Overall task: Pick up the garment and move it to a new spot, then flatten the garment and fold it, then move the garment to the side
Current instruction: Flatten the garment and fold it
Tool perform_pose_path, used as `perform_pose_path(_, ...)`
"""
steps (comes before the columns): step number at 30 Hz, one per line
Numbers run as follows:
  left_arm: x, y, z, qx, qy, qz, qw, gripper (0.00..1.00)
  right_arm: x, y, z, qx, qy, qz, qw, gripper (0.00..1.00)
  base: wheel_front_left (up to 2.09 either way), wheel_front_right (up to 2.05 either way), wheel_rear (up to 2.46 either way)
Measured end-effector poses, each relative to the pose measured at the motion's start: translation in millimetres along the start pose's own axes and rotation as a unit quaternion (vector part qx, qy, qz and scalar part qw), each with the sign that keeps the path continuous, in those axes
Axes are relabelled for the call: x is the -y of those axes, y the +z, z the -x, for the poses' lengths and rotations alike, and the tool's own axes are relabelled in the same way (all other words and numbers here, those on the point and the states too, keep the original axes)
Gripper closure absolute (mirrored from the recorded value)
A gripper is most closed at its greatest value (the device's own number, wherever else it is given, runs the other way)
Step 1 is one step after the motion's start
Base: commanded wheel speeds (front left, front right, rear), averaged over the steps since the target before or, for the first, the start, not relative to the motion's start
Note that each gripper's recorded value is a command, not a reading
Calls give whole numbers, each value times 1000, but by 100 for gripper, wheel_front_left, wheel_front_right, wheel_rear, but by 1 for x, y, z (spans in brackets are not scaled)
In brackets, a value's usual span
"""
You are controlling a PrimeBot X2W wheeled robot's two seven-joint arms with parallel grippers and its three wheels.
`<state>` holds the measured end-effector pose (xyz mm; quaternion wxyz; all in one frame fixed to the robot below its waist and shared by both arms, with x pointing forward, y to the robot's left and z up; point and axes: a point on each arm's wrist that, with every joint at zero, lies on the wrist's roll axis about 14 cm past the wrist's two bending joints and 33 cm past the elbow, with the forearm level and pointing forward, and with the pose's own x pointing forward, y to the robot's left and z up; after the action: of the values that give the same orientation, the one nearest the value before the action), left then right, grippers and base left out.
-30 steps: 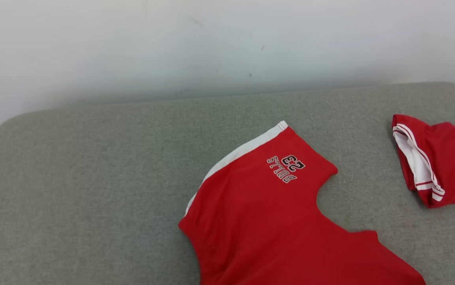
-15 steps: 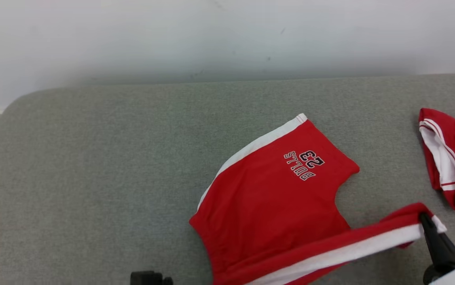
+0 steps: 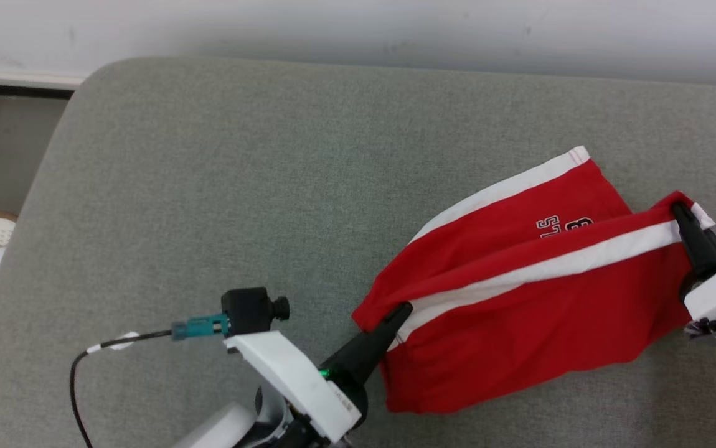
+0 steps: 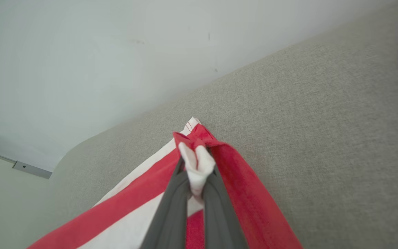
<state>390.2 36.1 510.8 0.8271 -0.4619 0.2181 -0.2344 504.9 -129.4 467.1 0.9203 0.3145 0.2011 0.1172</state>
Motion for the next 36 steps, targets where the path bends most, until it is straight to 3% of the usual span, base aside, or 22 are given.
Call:
perform_pose_path(7,-37,6,-14,-2,54,13,998,100,-3,-17,-42,-51,-2,30,998,100,0,0,0)
perform_pose_path(19,-57,12,-19,23,85,25,996,100,-13,-21,-71,-82,4,73,994,98,0,0,0)
perform_pose_path(20,-58,12,-19,23,87,26,996,96,-13,-22,-73,-85,3,77,993,85,0,0,0)
perform_pose_path(21,-60,12,-19,25,89,28,995,77,-14,-22,-74,-85,4,77,993,78,0,0,0)
perform_pose_path(22,-61,12,-20,26,91,28,995,51,-15,-23,-76,-85,4,79,993,70,0,0,0)
perform_pose_path(23,-64,14,-20,29,95,22,995,14,-15,-23,-79,-84,4,81,993,58,0,0,0)
perform_pose_path(24,-64,14,-20,29,95,22,995,0,-15,-23,-79,-84,4,81,993,11,0,0,0)
perform_pose_path(25,-66,15,-20,33,98,20,994,0,-15,-24,-80,-82,4,82,993,0,0,0,0)
perform_pose_path(36,-81,32,-21,76,126,-28,989,0,-13,-7,-83,-23,5,83,996,0,0,0,0)
